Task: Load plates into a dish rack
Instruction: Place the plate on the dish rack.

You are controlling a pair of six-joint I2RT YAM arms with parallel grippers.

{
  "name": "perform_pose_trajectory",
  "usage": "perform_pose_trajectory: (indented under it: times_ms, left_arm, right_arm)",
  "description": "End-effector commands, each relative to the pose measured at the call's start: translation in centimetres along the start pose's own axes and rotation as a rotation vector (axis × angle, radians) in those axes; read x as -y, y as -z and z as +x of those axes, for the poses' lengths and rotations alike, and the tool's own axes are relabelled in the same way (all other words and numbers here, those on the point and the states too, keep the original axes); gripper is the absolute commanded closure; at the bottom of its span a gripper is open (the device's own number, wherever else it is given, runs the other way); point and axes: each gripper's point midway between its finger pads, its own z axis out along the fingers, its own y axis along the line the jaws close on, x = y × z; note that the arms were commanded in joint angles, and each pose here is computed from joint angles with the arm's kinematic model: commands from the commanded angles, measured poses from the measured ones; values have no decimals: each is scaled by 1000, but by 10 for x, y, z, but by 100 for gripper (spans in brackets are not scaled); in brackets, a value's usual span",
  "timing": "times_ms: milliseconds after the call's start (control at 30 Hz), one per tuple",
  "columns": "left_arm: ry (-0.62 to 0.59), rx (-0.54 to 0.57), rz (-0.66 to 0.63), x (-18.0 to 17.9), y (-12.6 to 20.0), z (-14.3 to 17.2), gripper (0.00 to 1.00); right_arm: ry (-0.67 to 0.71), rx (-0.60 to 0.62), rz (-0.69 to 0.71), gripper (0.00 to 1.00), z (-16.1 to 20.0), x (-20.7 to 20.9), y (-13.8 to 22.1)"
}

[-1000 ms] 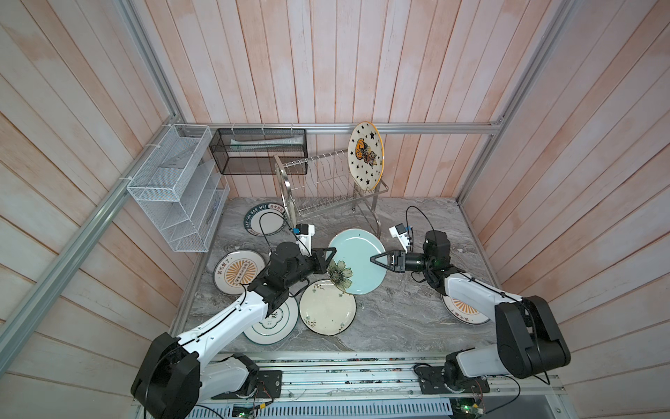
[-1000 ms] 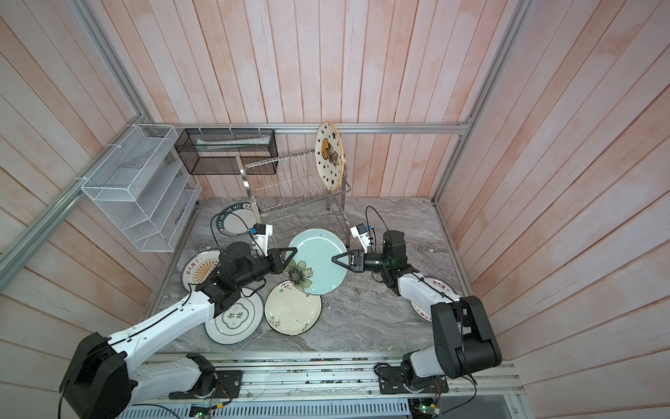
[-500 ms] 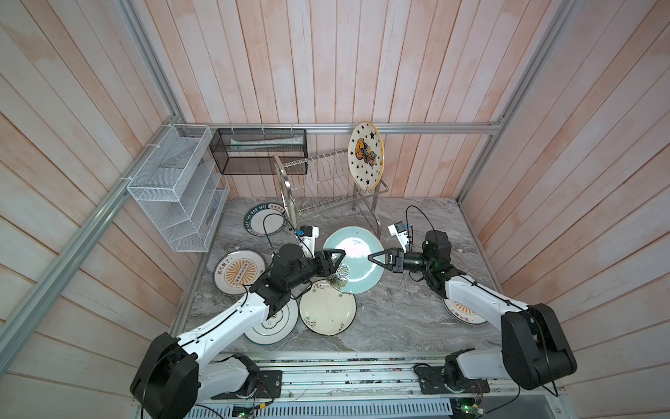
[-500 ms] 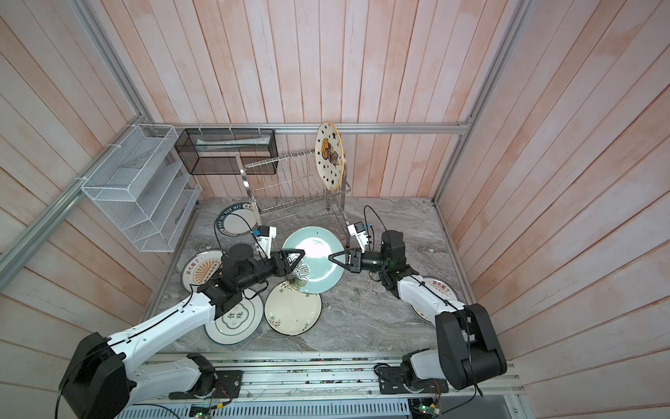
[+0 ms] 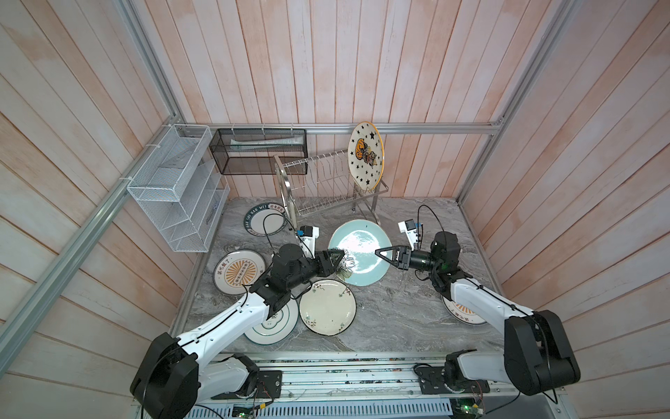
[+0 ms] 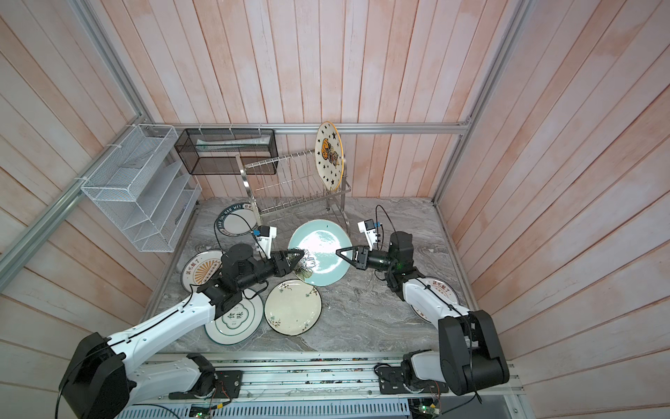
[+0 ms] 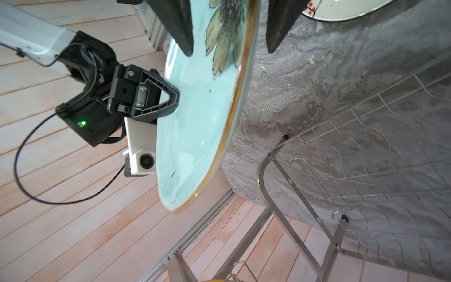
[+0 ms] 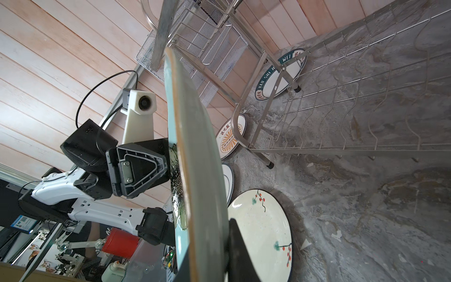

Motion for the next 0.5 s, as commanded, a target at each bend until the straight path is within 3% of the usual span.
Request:
perform_pose_trajectory:
  times_ms: [0, 100, 233, 367, 467]
  left_arm:
    - [-22, 13, 42, 11, 1, -6, 59]
    - [-20, 18, 41, 11, 0, -7, 78]
    - [-19, 22, 46, 12, 1, -7, 84]
    - [-20, 22, 51, 14, 0, -8, 98]
    - [-19, 26, 57, 15, 0, -9, 100]
  right_arm:
    - [117, 26, -79, 100, -12, -31, 3]
    - [123, 19, -89, 100, -11, -34, 3]
    - [133, 15, -98, 100, -10, -38, 3]
    - [138, 4, -109, 100, -7, -41, 2]
    - [141, -16, -130, 100, -3, -45, 1]
